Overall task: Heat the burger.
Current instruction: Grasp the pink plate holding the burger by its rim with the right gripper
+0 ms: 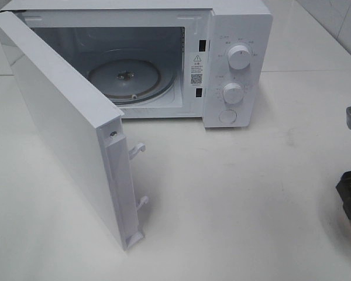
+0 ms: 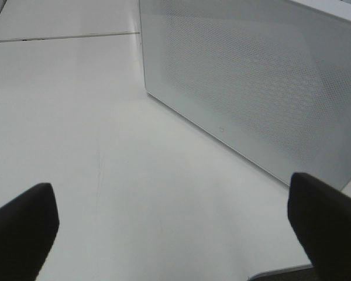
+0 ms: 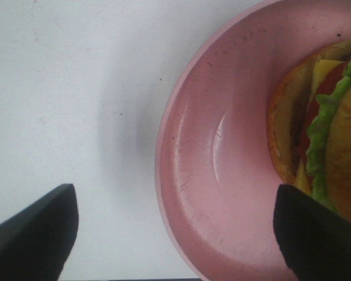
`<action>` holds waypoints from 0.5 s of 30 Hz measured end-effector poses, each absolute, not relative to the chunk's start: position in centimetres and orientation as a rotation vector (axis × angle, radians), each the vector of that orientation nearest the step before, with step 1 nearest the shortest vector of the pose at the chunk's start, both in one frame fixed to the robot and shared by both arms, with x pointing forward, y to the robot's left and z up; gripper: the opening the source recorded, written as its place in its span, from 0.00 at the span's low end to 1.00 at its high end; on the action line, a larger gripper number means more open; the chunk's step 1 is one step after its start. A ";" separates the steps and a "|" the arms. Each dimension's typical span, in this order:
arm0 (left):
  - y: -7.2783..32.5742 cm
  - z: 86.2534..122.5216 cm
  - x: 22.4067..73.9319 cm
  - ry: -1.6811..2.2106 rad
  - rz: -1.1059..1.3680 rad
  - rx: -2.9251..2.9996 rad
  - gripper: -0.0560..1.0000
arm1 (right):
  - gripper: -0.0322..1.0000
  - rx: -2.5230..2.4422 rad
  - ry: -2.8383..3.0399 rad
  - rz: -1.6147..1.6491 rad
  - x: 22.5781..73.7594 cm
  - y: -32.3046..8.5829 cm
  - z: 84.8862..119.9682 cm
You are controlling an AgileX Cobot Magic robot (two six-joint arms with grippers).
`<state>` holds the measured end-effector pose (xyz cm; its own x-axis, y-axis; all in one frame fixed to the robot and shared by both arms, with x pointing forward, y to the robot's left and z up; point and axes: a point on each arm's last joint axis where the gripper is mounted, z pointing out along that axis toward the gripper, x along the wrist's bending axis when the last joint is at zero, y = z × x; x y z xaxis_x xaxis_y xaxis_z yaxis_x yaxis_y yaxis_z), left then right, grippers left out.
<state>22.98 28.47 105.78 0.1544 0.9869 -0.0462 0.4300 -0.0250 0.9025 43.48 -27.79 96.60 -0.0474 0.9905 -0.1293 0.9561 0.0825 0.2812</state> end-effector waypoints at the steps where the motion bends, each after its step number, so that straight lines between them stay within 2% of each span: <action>1: 28.5 105.8 23.0 1.401 0.834 1.590 0.99 | 0.87 1.964 2.064 0.164 43.5 -28.1 96.3; 15: 28.5 105.8 23.0 1.401 0.834 1.590 0.99 | 0.85 2.018 2.092 0.112 44.8 -28.1 93.3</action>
